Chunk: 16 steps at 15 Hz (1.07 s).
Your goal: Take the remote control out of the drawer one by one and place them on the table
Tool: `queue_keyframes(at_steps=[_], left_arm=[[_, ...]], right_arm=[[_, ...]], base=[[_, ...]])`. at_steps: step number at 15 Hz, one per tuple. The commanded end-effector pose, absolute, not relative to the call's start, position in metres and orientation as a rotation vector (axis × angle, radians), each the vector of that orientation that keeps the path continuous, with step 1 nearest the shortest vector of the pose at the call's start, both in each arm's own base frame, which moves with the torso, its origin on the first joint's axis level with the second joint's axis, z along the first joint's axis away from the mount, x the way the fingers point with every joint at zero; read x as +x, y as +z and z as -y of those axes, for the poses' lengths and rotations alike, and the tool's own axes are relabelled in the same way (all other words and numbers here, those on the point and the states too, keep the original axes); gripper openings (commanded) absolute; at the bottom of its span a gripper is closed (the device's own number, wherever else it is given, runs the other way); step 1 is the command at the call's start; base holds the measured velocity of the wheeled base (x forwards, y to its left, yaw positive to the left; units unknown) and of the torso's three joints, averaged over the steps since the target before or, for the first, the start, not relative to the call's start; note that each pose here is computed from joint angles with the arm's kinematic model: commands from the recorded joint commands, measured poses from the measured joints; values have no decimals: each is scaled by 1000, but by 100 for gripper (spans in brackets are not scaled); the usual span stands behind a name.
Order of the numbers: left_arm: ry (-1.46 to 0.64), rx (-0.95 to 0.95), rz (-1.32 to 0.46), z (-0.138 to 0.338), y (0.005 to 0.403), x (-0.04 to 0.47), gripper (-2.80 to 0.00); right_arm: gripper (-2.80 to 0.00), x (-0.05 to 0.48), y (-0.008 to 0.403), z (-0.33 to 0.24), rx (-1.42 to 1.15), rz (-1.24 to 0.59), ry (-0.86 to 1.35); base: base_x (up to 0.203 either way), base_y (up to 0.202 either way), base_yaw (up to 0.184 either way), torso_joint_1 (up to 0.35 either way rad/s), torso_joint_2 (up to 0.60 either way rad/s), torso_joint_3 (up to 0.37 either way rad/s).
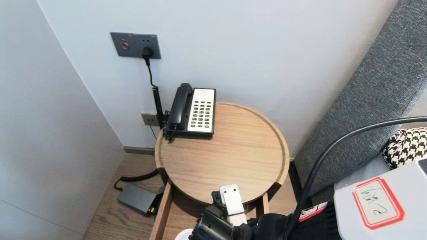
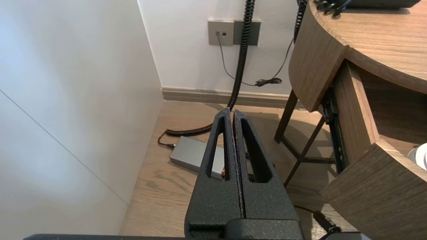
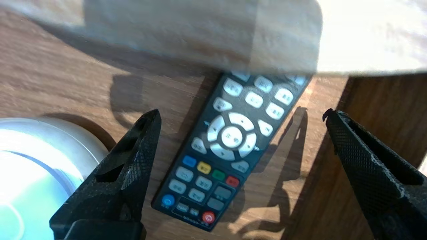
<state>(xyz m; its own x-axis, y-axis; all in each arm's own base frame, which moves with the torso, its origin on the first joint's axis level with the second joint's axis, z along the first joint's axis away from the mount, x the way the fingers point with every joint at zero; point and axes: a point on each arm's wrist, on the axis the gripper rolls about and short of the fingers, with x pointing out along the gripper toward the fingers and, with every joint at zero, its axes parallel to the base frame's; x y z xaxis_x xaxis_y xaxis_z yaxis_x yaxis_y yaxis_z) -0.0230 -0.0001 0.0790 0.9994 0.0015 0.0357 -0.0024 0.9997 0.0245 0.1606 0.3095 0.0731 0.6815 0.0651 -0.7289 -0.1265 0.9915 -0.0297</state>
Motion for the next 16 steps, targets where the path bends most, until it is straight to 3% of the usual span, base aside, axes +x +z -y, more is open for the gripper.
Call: queue_keyframes(at_steps=[1,16], left_arm=[[3,25,28,0,77,-22,-280],[3,25,28,0,77,-22,-280]], right_arm=[[0,165,73,-311,-70,-805,95],[0,178,65,-309,-78,-778,29]], base=[[0,0,0,0,0,0],[0,0,0,0,0,0]])
